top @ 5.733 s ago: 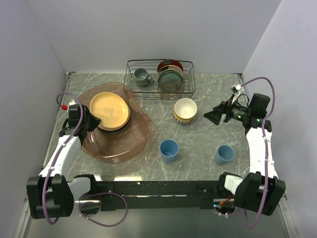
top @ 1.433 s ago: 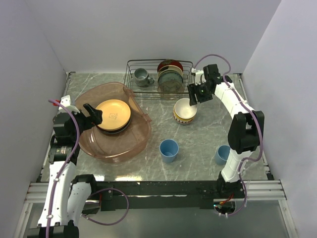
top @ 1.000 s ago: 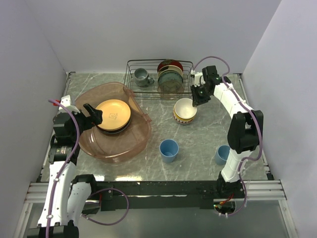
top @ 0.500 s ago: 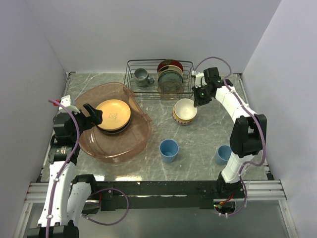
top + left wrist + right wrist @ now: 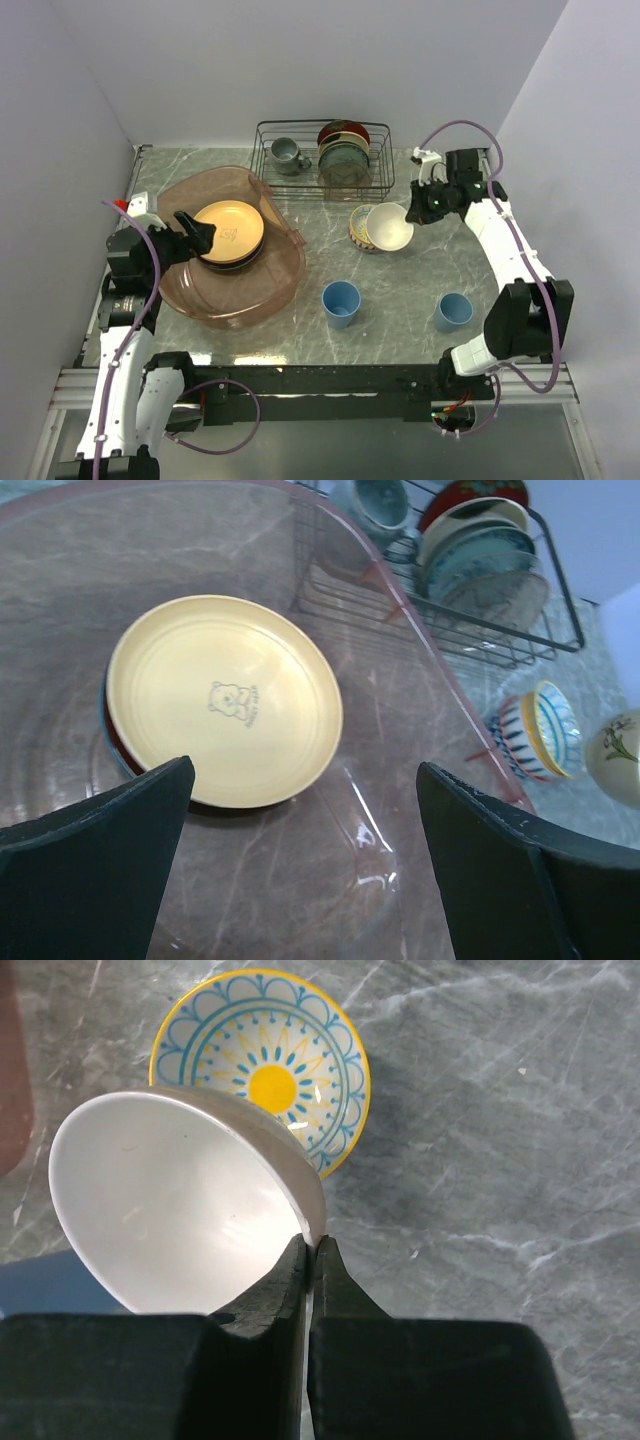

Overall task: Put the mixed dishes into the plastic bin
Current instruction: Pick up the bowl from the center of the board.

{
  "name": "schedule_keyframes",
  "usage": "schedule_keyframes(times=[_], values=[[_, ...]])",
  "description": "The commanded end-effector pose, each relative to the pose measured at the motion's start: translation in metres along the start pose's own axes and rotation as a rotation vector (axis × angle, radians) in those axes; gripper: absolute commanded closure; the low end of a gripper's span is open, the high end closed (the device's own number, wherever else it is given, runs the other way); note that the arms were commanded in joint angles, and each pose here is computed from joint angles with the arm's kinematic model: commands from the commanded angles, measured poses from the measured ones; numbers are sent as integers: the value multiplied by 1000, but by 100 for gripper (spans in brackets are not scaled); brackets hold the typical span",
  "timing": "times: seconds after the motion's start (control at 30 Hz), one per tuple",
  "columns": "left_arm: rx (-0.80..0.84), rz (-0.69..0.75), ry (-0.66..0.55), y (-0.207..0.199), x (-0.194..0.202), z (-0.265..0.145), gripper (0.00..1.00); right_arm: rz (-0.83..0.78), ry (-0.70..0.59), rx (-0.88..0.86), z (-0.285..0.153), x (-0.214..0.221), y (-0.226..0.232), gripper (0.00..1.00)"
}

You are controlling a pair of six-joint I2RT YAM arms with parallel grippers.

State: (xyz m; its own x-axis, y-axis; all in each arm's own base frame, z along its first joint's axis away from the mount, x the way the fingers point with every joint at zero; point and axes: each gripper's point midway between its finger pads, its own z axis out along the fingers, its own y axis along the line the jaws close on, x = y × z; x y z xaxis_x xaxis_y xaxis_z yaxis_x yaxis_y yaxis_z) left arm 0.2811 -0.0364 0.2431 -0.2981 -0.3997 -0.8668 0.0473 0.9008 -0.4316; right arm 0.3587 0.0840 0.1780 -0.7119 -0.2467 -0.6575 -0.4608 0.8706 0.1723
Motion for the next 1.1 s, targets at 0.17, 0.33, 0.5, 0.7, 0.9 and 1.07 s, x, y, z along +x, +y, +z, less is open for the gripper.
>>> schedule_keyframes(times=[0.17, 0.33, 0.5, 0.7, 0.9, 1.07], values=[[303, -180, 24, -59, 4, -15, 1, -81, -244, -98, -44, -29, 30, 100], [423, -342, 81, -90, 7, -27, 1, -83, -299, -120, -57, -27, 37, 100], [492, -368, 106, -131, 3, -40, 1, -90, -324, -145, -62, -24, 45, 100], [506, -397, 163, -177, 10, -43, 1, -103, -354, -155, -69, -23, 51, 100], [427, -366, 206, -220, 31, -37, 1, -111, -374, -162, -75, -23, 56, 100], [311, -313, 245, -249, 48, -23, 1, -117, -381, -168, -77, -23, 58, 100]])
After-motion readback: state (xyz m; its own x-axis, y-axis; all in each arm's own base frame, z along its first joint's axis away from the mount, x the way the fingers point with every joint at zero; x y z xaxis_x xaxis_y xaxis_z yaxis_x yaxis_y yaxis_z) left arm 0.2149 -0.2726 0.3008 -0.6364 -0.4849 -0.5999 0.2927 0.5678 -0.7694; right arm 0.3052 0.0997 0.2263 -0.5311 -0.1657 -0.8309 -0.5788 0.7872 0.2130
